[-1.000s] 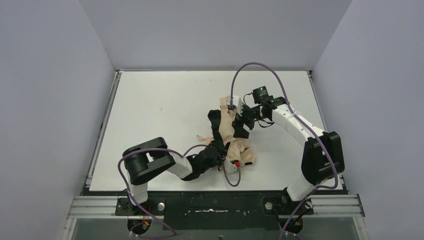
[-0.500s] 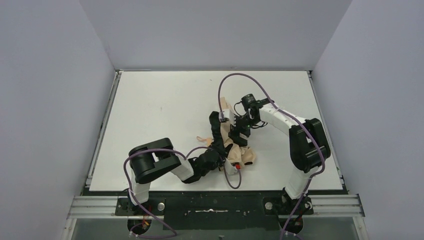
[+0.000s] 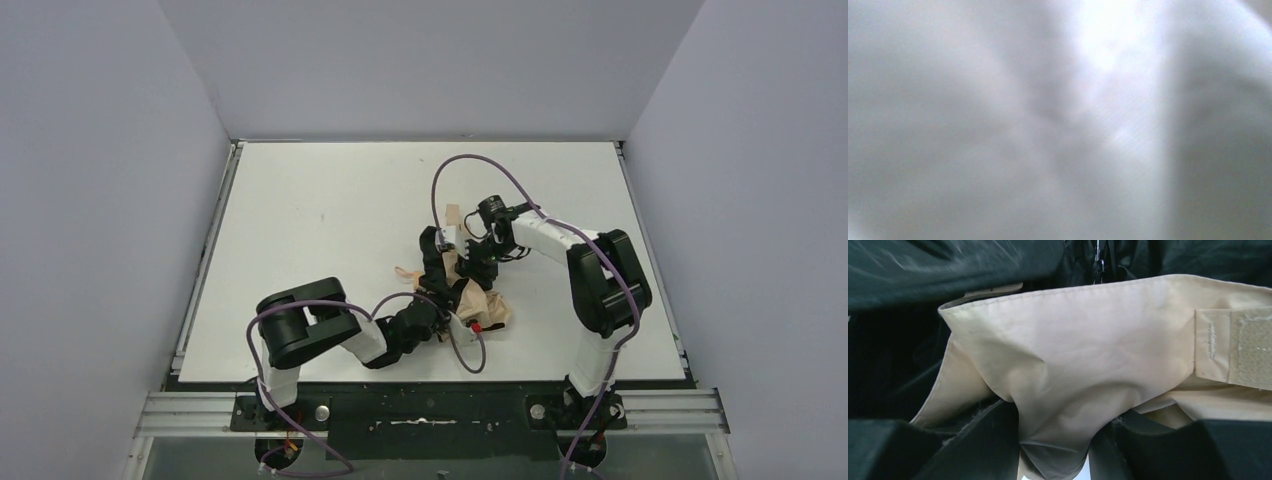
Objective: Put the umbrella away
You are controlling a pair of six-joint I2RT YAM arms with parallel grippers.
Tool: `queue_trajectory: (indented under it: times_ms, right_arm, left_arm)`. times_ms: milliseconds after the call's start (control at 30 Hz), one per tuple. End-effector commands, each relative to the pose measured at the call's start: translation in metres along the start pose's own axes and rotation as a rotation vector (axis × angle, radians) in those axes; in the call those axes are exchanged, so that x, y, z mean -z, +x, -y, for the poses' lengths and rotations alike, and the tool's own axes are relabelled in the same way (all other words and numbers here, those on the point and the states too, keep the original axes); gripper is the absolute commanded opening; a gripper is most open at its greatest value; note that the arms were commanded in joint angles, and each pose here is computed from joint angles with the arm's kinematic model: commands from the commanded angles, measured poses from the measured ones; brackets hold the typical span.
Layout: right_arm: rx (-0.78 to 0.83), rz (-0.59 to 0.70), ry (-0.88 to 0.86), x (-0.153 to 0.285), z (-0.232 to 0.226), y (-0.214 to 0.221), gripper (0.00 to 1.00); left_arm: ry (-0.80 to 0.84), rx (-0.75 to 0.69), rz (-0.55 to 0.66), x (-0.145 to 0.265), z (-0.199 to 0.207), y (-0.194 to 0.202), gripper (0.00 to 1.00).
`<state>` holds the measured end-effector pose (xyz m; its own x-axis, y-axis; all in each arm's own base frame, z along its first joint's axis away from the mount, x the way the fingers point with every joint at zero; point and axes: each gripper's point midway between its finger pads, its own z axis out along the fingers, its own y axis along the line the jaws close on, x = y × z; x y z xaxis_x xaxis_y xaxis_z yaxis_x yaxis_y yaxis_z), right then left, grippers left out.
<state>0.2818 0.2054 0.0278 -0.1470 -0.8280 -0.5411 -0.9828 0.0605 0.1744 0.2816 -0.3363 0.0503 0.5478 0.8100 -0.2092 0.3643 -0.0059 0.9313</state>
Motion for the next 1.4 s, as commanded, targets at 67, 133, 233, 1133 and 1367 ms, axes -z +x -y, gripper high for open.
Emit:
queue_trajectory:
  times_ms: [67, 133, 233, 1133, 1367]
  right_arm:
    - [-0.038, -0.071, 0.085, 0.001, 0.016, 0.029, 0.3]
    - [-0.044, -0.066, 0.109, 0.006, 0.021, 0.028, 0.24]
    - [-0.04, -0.027, 0.158, 0.011, 0.03, 0.021, 0.19]
    - [-0.15, 0.041, 0.337, 0.013, 0.05, 0.009, 0.17]
    - [-0.249, 0.032, 0.266, 0.008, 0.046, 0.011, 0.15]
  left_arm:
    - [-0.174, 0.149, -0.034, 0.029, -0.051, -0.005, 0.63]
    - [-0.184, 0.184, -0.034, 0.038, -0.054, -0.009, 0.65]
    - [-0.204, 0.259, -0.018, 0.056, -0.061, -0.019, 0.67]
    - [-0.09, 1.824, -0.251, 0.143, -0.059, 0.037, 0.63]
    - [-0.087, 2.093, -0.303, 0.097, -0.044, 0.055, 0.6]
